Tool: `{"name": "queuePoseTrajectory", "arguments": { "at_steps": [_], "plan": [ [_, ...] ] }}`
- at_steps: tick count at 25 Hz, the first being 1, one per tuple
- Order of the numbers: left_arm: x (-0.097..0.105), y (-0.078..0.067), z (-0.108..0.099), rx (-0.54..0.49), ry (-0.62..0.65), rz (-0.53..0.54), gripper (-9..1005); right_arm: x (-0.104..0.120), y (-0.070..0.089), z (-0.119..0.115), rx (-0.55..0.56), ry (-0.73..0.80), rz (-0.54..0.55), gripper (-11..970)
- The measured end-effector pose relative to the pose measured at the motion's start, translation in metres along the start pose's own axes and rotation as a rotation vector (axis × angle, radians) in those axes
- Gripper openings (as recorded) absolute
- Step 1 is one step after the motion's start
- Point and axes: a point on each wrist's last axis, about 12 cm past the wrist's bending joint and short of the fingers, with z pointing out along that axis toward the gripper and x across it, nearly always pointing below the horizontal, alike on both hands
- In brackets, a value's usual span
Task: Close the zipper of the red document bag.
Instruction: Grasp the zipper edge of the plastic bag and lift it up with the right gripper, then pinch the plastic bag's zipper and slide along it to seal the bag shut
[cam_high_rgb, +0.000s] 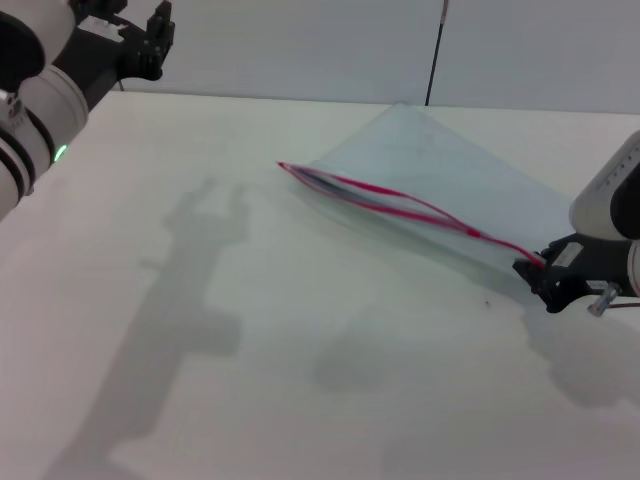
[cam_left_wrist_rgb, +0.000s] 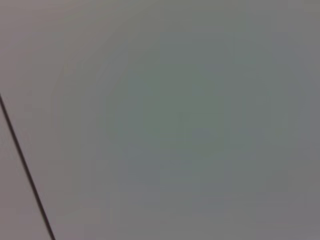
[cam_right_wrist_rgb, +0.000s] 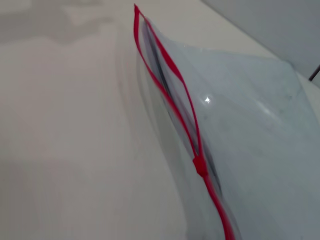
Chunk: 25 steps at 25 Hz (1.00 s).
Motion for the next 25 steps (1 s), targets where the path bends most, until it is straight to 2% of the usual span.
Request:
{"name": "queuePoseTrajectory", "arguments": {
  "at_steps": [5,9,12,16,20,25],
  "plan": [
    [-0.012,-0.008,0.004,0.016,0.033,0.022,444,-0.005,0.0,-0.007,0.017,-0.03,0.0,71],
    [-0.023,-0.008,0.011,0.018,0.072,0.006,443,-0.008,-0.002,-0.013,0.031,-0.05,0.007,61],
    [-0.028,0.001,0.013,-0.008,0.055,-0.082,443,-0.009,-0.002,-0.015,0.036,-0.057,0.008,60],
    [-0.026,0.011,0.013,-0.001,-0.035,-0.222,442,-0.011,-0.002,-0.016,0.035,-0.074,0.018,58],
    [-0.017,0.018,0.012,0.081,-0.13,-0.308,442,-0.013,-0.002,-0.016,0.026,-0.089,0.028,57],
    [-0.016,0.027,0.013,0.251,-0.202,-0.388,441,-0.014,-0.004,-0.016,0.031,-0.093,0.03,57]
  ]
}}
